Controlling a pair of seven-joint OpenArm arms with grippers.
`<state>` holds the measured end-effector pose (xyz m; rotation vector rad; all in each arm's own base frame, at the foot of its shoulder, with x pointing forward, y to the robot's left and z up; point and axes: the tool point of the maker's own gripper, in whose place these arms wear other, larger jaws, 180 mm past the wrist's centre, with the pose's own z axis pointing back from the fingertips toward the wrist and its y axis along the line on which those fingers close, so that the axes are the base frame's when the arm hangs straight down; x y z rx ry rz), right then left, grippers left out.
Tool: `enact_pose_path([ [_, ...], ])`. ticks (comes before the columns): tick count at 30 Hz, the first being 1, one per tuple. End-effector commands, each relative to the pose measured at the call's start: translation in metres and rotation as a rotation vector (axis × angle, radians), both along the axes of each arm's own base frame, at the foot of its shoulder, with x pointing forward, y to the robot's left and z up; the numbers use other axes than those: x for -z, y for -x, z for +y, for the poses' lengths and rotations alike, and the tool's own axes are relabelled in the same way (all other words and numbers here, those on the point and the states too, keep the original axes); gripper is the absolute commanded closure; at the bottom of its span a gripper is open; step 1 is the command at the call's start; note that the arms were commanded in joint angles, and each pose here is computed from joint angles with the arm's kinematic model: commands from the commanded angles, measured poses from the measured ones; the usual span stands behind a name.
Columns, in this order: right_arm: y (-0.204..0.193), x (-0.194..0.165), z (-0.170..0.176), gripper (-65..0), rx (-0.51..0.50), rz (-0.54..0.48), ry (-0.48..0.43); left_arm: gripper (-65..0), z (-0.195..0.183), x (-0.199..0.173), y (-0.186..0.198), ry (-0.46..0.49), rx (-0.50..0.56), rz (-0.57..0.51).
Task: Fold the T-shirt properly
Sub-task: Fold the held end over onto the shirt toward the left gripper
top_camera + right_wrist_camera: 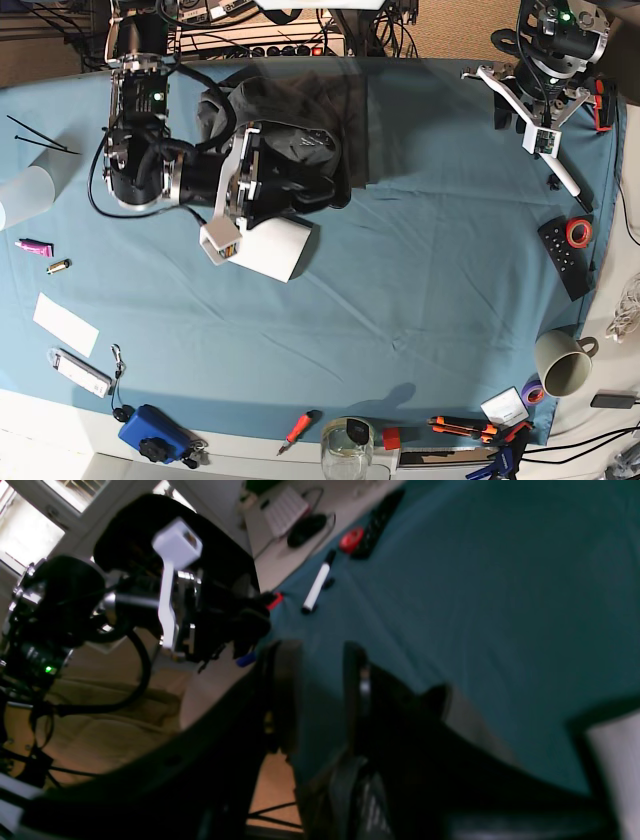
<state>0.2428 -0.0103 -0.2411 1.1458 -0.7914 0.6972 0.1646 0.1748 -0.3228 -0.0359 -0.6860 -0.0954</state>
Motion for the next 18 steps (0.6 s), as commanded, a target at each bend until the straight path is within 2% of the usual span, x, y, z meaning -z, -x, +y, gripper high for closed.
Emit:
enact_pose_path([
  [1,-0.009,-0.016,-0.003,-15.2,0.017,-0.054,-0.021,-18.3,0.0,-0.006,-0.001,-0.003,0.004,-0.025],
  [4,-0.031,-0.008,-0.025,-15.2,0.116,-0.097,0.092,-18.3,-0.001,-0.005,0.001,-0.002,0.005,-0.024],
  [6,-0.052,-0.004,-0.052,-15.1,0.234,-0.13,0.176,-18.3,-0.001,-0.005,0.001,-0.002,0.005,-0.025],
  [8,-0.07,-0.006,-0.081,-14.5,0.364,-0.163,0.217,-18.3,-0.001,-0.006,0.0,-0.001,0.005,-0.033],
  [10,-0.077,-0.005,-0.105,-6.8,0.446,-0.169,0.259,-18.3,-0.001,-0.007,-0.001,0.0,0.005,-0.042],
  [12,-0.076,-0.002,-0.119,0.0,0.482,-0.162,0.286,-18.3,-0.001,-0.008,-0.002,0.001,0.005,-0.046],
  [15,-0.066,0.016,-0.134,0.0,0.486,-0.117,0.365,-18.3,-0.002,-0.008,-0.002,0.01,0.007,-0.049],
  [18,-0.055,0.042,-0.151,0.0,0.532,-0.026,0.463,-18.3,-0.005,-0.009,-0.003,0.017,0.017,-0.052],
])
